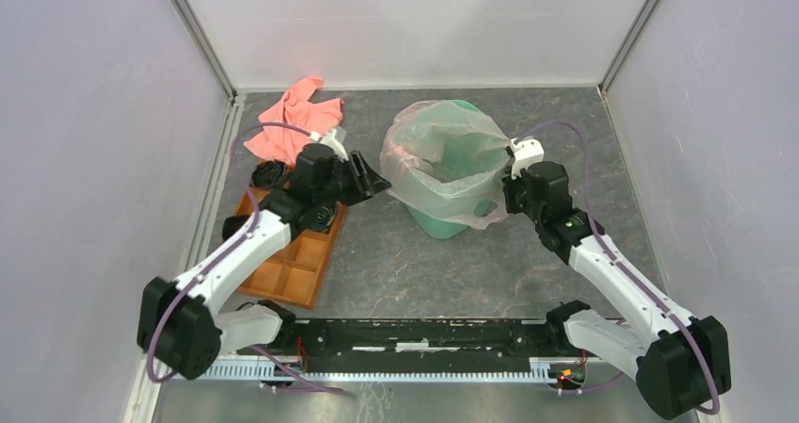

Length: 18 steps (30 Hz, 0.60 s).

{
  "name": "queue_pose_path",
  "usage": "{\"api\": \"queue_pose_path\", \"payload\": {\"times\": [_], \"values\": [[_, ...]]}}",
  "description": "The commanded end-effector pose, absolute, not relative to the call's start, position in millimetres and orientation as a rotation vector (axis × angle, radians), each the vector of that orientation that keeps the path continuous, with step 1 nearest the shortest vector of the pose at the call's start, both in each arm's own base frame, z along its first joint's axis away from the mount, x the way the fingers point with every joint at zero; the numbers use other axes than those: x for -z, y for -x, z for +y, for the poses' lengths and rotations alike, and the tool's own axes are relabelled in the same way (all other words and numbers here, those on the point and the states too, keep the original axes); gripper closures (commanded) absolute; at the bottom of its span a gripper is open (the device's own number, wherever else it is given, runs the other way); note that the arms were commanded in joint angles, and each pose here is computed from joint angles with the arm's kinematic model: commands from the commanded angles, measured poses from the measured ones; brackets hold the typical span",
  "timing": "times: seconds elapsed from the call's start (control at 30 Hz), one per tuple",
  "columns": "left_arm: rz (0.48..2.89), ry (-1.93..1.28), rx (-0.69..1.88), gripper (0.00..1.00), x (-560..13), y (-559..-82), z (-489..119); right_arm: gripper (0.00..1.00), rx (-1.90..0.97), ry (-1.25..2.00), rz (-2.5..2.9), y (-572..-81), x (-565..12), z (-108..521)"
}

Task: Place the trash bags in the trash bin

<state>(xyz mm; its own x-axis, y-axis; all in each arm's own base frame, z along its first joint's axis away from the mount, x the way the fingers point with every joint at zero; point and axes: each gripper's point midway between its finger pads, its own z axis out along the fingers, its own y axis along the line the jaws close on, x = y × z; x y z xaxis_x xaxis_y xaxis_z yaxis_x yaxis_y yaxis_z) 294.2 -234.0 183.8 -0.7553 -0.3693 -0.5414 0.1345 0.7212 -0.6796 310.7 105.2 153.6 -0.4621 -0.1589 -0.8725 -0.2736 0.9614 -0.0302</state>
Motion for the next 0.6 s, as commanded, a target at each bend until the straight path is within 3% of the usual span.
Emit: {"api": "queue_pose_path", "payload": {"times": [0.0, 0.13, 0.27, 0.57], "values": [[2.086, 0.236, 0.835, 0.32, -231.3, -307.4, -181.1, 0.92, -0.115, 0.271, 1.957, -317.7, -194.3, 99.8], [2.038, 0.315, 0.874, 0.13, -246.8, -328.3, -154.1, 0.91, -0.097, 0.263, 1.964, -318.9, -192.0, 96.6], [2.011, 0.365, 1.15, 0.01, -257.4, -362.7, -172.8, 0.91, -0.149, 0.285, 1.971, -319.6, -187.2, 104.8], [1.936, 0.315, 1.569, 0.0, -255.0, -442.0, -226.5, 0.9, -0.183, 0.314, 1.976, -320.3, -185.5, 111.6]]}}
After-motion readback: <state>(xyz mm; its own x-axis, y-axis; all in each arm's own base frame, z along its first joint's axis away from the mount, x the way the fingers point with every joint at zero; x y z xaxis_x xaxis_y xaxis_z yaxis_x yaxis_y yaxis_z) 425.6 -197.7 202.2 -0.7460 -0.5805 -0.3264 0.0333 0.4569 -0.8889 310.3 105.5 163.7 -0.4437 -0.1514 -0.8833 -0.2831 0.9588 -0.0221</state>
